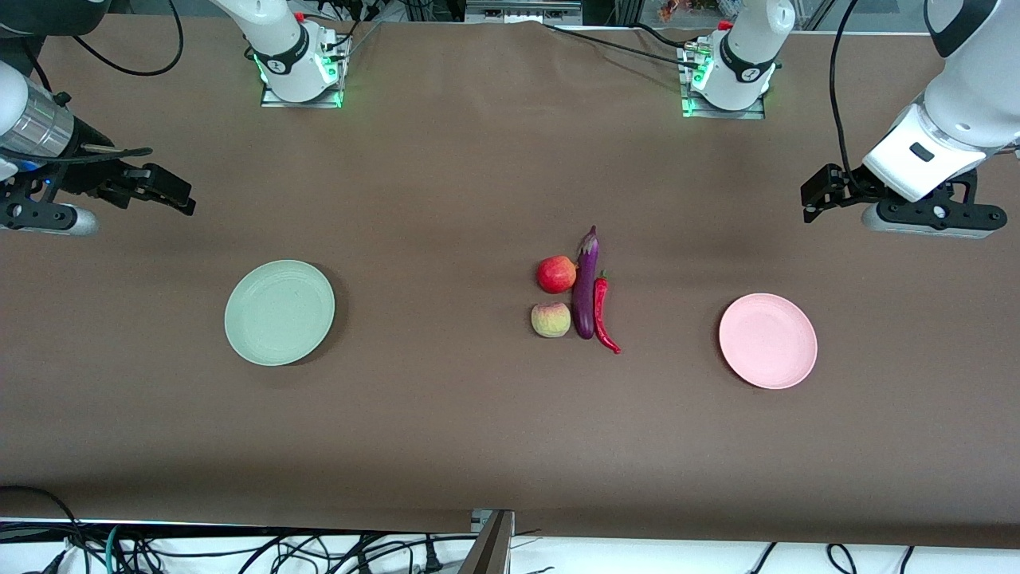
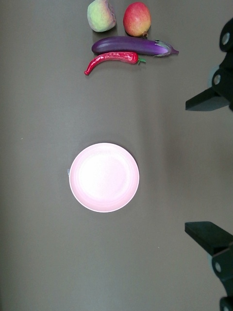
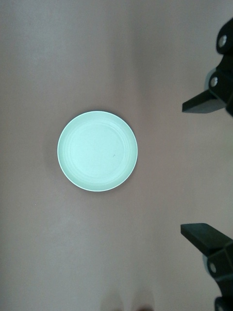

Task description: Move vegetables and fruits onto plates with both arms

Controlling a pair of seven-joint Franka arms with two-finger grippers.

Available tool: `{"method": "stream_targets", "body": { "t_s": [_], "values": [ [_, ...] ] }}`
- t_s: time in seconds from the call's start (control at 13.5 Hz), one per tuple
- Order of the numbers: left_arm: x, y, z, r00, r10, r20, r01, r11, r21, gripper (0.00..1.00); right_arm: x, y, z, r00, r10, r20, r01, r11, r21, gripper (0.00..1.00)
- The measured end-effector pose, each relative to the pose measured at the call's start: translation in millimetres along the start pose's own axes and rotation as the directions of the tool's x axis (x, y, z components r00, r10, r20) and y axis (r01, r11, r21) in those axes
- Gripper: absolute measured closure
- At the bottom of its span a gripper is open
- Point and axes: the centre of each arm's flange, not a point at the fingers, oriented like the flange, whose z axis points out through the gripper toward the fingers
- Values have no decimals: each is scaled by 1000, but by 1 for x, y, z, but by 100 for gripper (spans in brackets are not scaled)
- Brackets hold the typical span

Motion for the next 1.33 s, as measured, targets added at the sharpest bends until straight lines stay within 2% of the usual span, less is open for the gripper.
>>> {"method": "stream_targets", "body": {
  "t_s": [1.33],
  "values": [
    [0, 0, 0, 1000, 0, 0, 0, 1000, 0, 0, -2, -9, 1, 1000, -16, 1, 16, 1000, -1, 0]
  ]
}}
